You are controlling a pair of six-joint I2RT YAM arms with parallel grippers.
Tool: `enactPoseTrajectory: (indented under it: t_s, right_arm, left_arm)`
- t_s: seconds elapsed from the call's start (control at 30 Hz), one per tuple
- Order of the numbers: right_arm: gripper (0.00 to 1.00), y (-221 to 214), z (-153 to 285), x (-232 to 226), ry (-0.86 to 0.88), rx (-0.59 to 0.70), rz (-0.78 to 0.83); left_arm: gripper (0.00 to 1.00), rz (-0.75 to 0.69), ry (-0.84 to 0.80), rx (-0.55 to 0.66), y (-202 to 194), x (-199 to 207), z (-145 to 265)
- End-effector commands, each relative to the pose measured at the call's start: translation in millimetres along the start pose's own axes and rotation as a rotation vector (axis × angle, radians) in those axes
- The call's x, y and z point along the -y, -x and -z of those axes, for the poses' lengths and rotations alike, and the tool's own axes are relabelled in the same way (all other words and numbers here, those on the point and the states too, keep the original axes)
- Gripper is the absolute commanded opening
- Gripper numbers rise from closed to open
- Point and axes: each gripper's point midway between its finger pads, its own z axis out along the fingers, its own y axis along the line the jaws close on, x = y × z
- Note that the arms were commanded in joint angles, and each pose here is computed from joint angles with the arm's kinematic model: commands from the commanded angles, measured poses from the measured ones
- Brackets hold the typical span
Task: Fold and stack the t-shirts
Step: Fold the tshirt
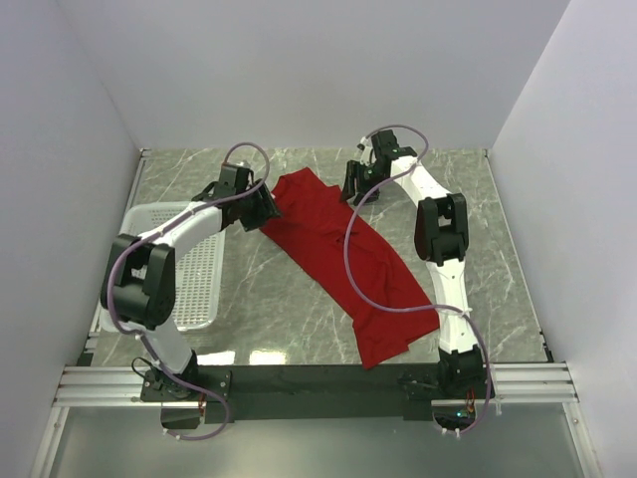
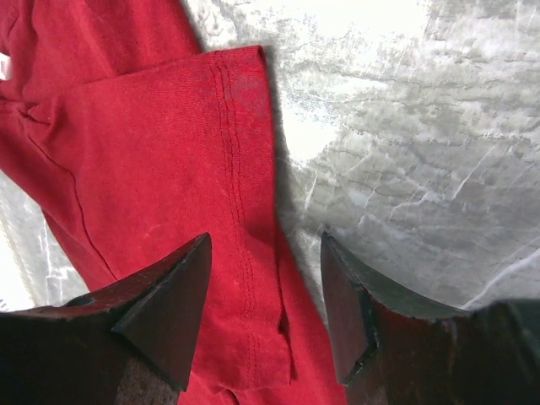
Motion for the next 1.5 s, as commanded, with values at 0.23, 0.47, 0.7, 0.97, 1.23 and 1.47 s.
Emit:
enactPoseTrajectory:
  t_s: [0.23,0.47,0.7,0.97,1.23,1.47]
  right_arm:
    - [0.57,-14.3,-18.7,-18.8,0.029,-0.049,0.057]
    - [0.46,-12.0,-21.4,-13.3,0.0,-0.039,0.045]
    - [0.19,-6.0,-21.9,-15.3,0.012,-0.023,0.032]
    - [0.0,11.9,-8.8,-15.3,0.07,0.025,-0.014]
    - [0.0,49.2,24.9,11.2,0.038,0.157,-0.087]
    - [0.0,64.3,48.6,58.2,-0.038,0.232,-0.196]
  left_arm:
    - [0.61,0.016,-0.066,0.061,-0.7,10.0,41.6]
    - [0.61,0.015,-0.055,0.087,-4.6,5.0,61.2]
    - [0.61,0.025,-0.042,0.097,-13.4,-2.9,76.4]
    - [0.61,0.039,-0.033,0.093,-27.4,-13.2,87.7]
    - [0.62,0.048,-0.027,0.091,-30.8,-16.7,87.3]
    - [0.62,0.051,-0.03,0.086,-31.0,-16.7,82.1]
